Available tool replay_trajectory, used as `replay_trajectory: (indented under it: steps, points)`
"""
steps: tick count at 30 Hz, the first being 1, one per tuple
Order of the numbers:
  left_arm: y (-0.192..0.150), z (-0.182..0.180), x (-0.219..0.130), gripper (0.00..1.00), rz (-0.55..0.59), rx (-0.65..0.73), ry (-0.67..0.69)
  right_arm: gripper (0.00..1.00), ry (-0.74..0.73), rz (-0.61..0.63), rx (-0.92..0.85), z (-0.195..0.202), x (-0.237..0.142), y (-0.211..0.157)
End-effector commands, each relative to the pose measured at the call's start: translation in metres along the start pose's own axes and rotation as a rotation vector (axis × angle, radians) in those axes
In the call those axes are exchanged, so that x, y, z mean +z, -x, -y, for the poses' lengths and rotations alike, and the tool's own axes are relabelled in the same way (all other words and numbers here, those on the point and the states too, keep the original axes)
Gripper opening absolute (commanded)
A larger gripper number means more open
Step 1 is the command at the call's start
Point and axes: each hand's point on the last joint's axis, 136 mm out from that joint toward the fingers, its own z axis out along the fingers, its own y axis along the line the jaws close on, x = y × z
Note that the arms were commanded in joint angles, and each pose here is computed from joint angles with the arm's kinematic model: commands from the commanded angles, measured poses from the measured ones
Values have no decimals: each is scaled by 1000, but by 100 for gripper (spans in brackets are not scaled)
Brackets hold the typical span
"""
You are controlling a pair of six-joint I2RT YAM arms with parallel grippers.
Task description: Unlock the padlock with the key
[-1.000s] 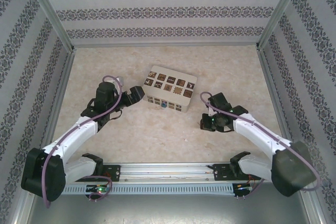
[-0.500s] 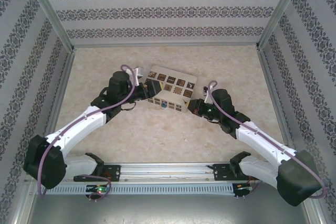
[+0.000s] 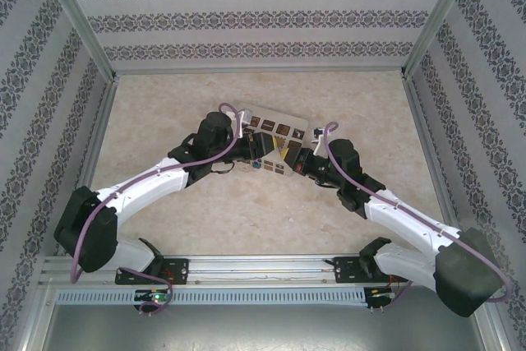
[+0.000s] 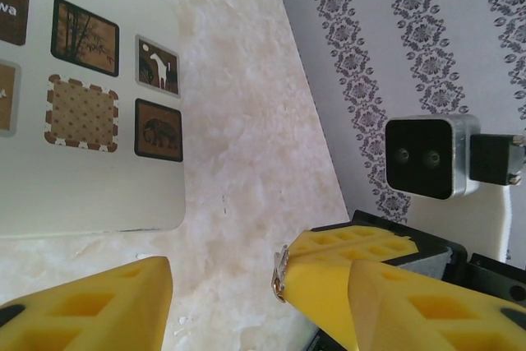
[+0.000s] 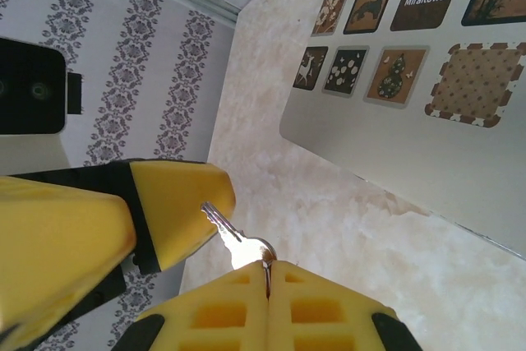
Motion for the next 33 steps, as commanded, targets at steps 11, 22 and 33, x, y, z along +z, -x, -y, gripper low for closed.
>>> replay_trajectory:
  steps: [11, 22, 33]
  points:
    - [8, 24, 13, 35, 6, 25, -55, 0, 53, 12, -14, -20, 4, 4]
    - [4, 21, 16, 22, -11, 23, -47, 0, 61, 21, -17, -23, 2, 6]
    - [6, 21, 13, 7, 4, 40, -40, 0, 78, 15, -28, -29, 1, 6]
